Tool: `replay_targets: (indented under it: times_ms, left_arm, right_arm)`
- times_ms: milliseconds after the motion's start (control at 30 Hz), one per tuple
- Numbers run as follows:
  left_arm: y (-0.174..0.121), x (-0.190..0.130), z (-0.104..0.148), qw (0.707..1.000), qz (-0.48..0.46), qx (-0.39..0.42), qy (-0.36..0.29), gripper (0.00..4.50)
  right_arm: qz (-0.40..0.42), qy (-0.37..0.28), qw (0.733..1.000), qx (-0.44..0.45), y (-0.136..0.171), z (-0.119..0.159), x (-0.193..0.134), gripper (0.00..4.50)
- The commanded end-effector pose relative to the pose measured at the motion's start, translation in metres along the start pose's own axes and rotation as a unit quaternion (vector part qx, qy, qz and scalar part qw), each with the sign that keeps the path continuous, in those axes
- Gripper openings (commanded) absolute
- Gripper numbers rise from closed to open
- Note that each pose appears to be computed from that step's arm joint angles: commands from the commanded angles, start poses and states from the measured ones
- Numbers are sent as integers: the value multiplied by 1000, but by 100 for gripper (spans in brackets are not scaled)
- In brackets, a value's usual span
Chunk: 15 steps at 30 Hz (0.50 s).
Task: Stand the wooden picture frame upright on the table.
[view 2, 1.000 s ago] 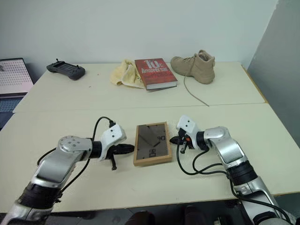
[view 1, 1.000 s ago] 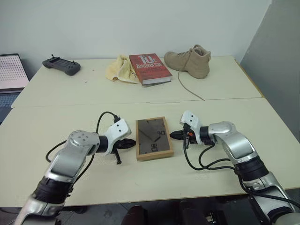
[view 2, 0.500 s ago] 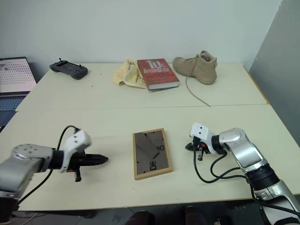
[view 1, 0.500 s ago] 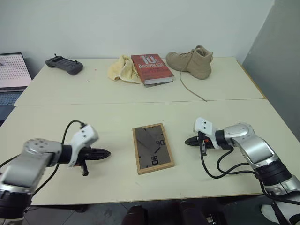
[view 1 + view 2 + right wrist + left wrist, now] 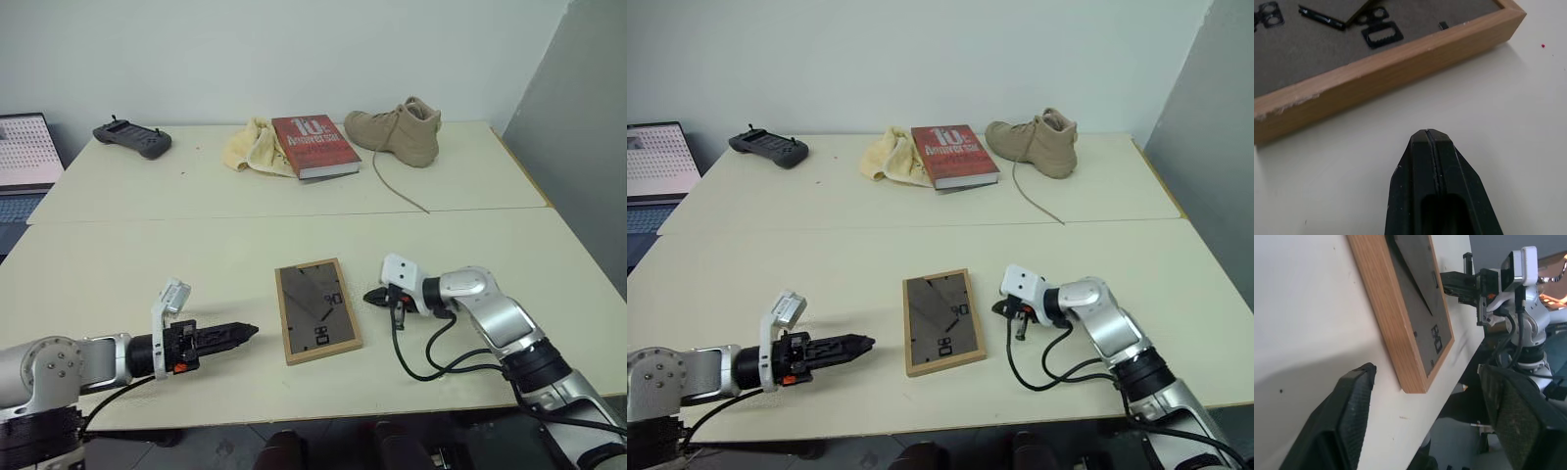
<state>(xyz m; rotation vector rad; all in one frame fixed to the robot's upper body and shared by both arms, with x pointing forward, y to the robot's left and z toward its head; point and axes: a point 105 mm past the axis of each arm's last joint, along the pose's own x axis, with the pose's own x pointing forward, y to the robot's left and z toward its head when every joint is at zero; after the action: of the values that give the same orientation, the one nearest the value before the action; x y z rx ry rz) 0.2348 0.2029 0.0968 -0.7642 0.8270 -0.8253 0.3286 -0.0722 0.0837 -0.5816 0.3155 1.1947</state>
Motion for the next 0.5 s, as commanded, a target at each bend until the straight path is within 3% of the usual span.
replay_targets:
  times_ms: [33, 333, 500]
  left_arm:
    - [8, 13, -5, 1000, 4, -20, 1, 446]
    - [18, 47, -31, 998, -15, -42, 44, 446]
    - [8, 66, -36, 997, -43, -32, 47, 446]
  right_arm:
    - [-2, -19, 1000, -18, 1, 17, 8, 0]
    - [16, -42, 999, -11, 15, 37, 23, 0]
    - [19, -36, 999, 3, 21, 35, 25, 0]
